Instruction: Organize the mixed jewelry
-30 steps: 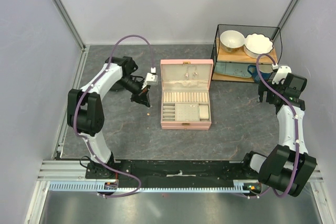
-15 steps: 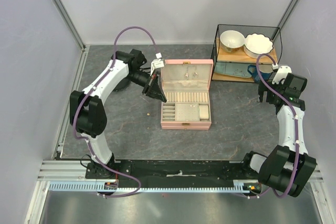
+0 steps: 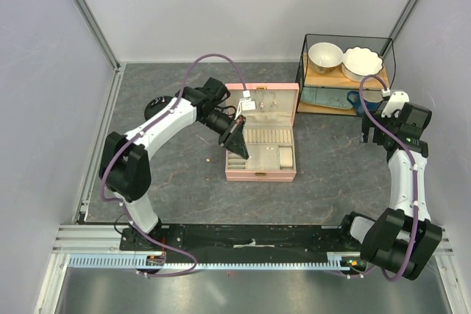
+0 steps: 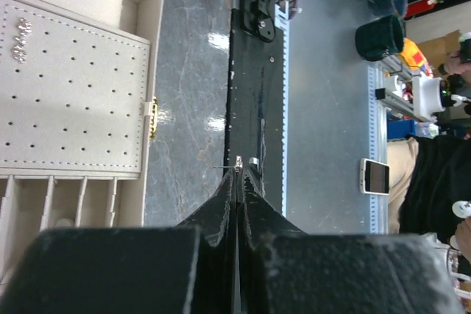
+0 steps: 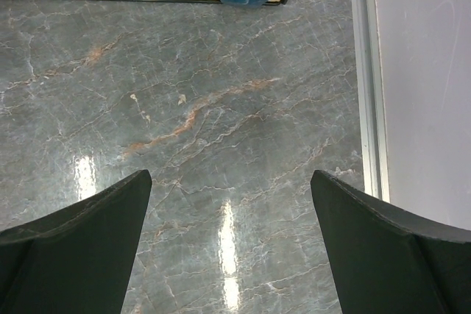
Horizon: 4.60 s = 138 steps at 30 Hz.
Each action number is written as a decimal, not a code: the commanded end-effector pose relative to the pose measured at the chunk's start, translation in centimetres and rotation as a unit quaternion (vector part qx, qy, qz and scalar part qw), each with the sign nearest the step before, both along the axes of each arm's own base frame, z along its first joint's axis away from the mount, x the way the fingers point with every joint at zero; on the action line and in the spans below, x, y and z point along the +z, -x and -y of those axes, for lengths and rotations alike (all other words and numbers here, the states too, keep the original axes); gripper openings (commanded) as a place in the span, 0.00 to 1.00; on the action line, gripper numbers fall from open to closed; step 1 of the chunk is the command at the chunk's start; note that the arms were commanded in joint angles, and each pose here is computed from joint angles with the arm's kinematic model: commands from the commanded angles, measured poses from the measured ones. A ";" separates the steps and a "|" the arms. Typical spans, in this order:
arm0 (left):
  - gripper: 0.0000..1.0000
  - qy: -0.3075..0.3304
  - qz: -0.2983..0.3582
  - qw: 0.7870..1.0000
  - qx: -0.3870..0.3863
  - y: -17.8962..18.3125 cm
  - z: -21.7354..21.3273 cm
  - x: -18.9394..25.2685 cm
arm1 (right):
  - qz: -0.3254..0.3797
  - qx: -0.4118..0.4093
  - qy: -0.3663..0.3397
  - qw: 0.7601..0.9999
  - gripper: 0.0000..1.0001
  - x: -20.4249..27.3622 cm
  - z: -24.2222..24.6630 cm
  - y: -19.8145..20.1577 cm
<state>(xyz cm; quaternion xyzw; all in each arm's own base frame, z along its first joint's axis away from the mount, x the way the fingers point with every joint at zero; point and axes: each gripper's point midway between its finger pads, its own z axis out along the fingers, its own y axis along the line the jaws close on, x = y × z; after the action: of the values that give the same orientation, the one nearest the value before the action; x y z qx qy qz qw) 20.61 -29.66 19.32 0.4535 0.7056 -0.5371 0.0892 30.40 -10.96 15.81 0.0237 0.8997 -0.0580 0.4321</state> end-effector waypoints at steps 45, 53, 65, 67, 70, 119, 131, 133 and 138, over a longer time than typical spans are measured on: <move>0.02 -0.256 0.298 0.920 0.013 -4.9 -14.7 -5.8 | 0.026 0.022 -0.011 0.999 0.98 1.2 -0.9 -0.3; 0.02 -0.314 0.348 0.883 -0.029 -7.0 -20.4 -10.1 | 0.023 0.024 -0.011 0.999 0.98 1.0 -0.9 -0.3; 0.02 -0.354 0.213 0.905 0.099 -8.1 -19.2 -14.1 | 0.020 0.027 -0.008 0.999 0.98 0.8 -1.0 -0.1; 0.02 -0.350 0.204 0.908 0.110 -8.0 -18.9 -14.2 | 0.021 0.025 -0.006 0.999 0.98 0.8 -0.9 -0.1; 0.02 -0.333 0.228 0.910 0.092 -7.7 -18.8 -14.3 | 0.021 0.026 -0.007 0.999 0.98 0.8 -0.9 -0.1; 0.11 -0.110 0.617 0.641 -0.443 -7.4 -19.2 -15.6 | 0.011 0.020 -0.006 1.000 0.98 0.2 -0.6 -0.1; 0.30 -0.097 0.610 0.673 -0.405 -6.7 -18.0 -14.6 | 0.012 0.019 -0.003 1.000 0.98 0.3 -0.6 0.0; 0.34 -0.105 0.608 0.683 -0.391 -6.8 -18.0 -14.3 | 0.012 0.019 -0.004 1.000 0.98 0.2 -0.6 0.0; 0.45 -0.141 0.598 0.721 -0.322 -7.2 -18.2 -13.5 | 0.012 0.021 -0.004 1.000 0.98 0.3 -0.6 -0.1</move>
<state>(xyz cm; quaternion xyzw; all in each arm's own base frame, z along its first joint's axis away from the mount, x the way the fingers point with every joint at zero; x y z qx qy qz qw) 26.26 -9.94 3.24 0.8780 0.4290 -0.0756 0.1984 30.24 -10.08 15.67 0.0124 0.8992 -0.0395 0.4356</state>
